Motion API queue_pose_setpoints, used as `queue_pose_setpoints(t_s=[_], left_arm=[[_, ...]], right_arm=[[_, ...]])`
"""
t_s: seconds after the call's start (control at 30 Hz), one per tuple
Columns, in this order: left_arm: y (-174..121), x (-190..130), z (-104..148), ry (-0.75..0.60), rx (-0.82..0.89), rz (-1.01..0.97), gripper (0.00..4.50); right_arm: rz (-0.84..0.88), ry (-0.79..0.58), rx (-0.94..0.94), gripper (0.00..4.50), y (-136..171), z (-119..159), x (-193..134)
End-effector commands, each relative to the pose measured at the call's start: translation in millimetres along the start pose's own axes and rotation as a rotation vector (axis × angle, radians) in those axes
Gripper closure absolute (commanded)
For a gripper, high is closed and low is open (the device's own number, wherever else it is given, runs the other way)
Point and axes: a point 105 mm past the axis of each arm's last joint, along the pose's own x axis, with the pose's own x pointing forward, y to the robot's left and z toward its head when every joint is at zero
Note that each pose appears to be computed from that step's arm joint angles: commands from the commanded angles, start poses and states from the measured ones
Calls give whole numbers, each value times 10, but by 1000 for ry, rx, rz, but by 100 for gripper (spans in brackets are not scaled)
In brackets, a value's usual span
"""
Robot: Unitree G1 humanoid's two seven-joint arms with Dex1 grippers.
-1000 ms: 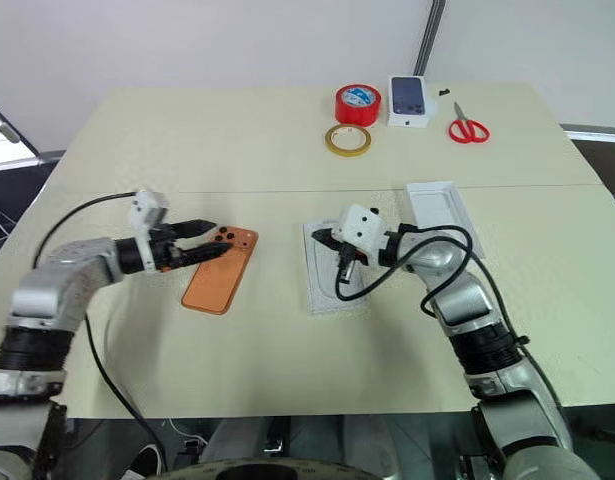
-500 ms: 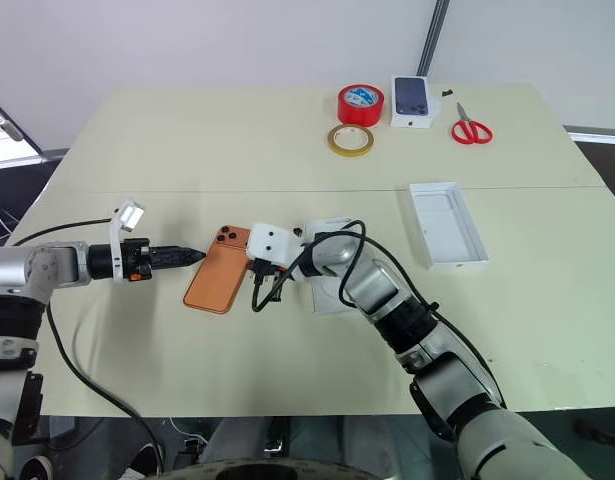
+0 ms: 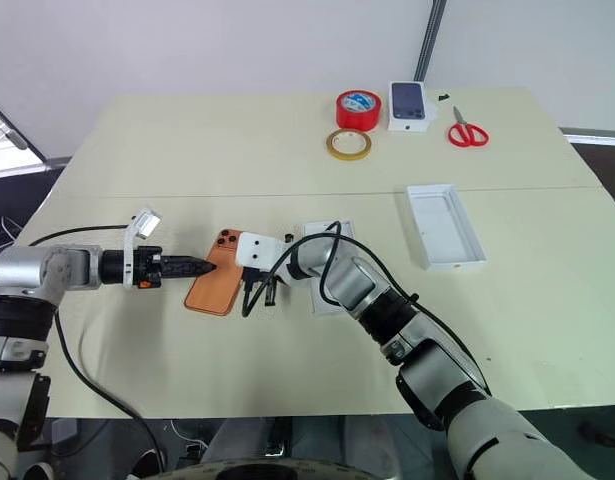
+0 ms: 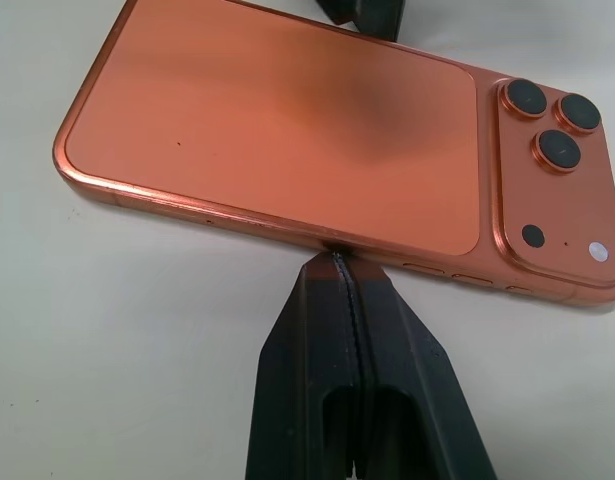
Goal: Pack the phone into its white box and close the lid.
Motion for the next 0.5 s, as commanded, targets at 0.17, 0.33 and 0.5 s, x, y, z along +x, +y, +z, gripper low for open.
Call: queue_pose_setpoints(t_s=[0.17,0.33,0.5], left_arm=[[-212,391,-201,86,-131,-144,57],[-183,299,-83,19,-145,-138,57],[-115,129,-45,-38,-205,-135,57]], right_arm=[[-31,-19,-3,448,-39,55,15],[-46,-16,-11,448,-68,31,3],[-60,-17,-11,448,-106,17,-20]])
